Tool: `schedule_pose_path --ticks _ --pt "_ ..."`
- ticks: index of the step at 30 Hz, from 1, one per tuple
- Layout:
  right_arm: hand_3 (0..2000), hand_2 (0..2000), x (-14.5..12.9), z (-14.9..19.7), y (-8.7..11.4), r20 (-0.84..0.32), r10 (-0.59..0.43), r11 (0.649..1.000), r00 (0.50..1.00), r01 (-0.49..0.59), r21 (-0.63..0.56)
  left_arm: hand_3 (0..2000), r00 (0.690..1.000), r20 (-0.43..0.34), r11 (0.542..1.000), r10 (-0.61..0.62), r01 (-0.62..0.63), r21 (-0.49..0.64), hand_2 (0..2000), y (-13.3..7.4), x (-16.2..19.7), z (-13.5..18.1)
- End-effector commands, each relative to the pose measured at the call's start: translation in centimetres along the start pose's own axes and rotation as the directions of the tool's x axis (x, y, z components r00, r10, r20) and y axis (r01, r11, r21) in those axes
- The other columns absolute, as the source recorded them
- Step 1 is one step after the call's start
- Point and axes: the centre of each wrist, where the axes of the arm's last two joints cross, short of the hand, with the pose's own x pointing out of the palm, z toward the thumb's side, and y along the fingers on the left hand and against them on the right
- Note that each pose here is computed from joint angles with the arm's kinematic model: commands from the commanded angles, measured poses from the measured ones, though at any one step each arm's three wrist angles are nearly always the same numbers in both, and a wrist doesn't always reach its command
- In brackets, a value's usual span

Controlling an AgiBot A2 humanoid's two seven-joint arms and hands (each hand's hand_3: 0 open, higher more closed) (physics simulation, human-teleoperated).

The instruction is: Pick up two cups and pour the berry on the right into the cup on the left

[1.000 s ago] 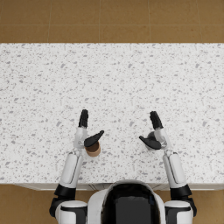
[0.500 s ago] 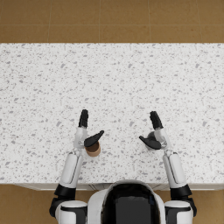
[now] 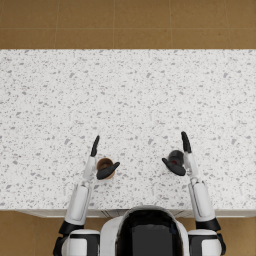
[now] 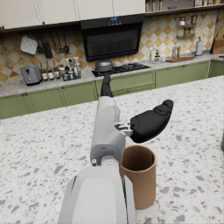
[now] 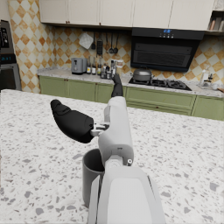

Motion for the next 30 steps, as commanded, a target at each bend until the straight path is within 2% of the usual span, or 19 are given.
schedule_pose_path --ticks 1,7,14,19,24,25,30 --pt "0 0 -0.3 0.1 1.0 -0.044 -0.005 1.000 0.999 0.006 0.009 0 0.999 -0.047 1.000 0.002 -0.003 -0.020 0 -1.2 -0.3 -0.1" --pt "0 0 -1.3 -0.8 2.6 -0.153 -0.037 0.997 0.988 0.047 0.062 0 0.993 -0.119 0.995 0.003 -0.015 -0.095 0 -2.7 -0.6 -1.5" --pt "0 0 -1.4 -2.3 4.8 -0.168 -0.032 0.986 0.985 0.058 0.155 0 0.992 -0.120 0.976 -0.038 0.011 -0.216 0 -5.1 -0.2 -3.5" --pt "0 0 -1.5 -4.0 6.3 -0.164 -0.029 0.968 0.986 0.069 0.240 0 0.993 -0.102 0.944 -0.066 0.029 -0.328 0 -6.7 0.3 -6.0" --pt "0 0 -1.4 -5.8 6.4 -0.147 -0.032 0.951 0.989 0.075 0.299 0 0.994 -0.096 0.933 -0.049 0.011 -0.360 0 -6.9 0.1 -7.0" --pt "0 0 -1.4 -7.3 5.7 -0.133 -0.039 0.939 0.990 0.082 0.335 0 0.995 -0.083 0.921 -0.049 0.013 -0.390 0 -6.7 0.4 -8.1" --pt "0 0 -1.1 -8.6 5.0 -0.113 -0.048 0.930 0.992 0.086 0.358 0 0.997 -0.074 0.923 -0.026 -0.004 -0.386 0 -6.1 0.4 -8.5"
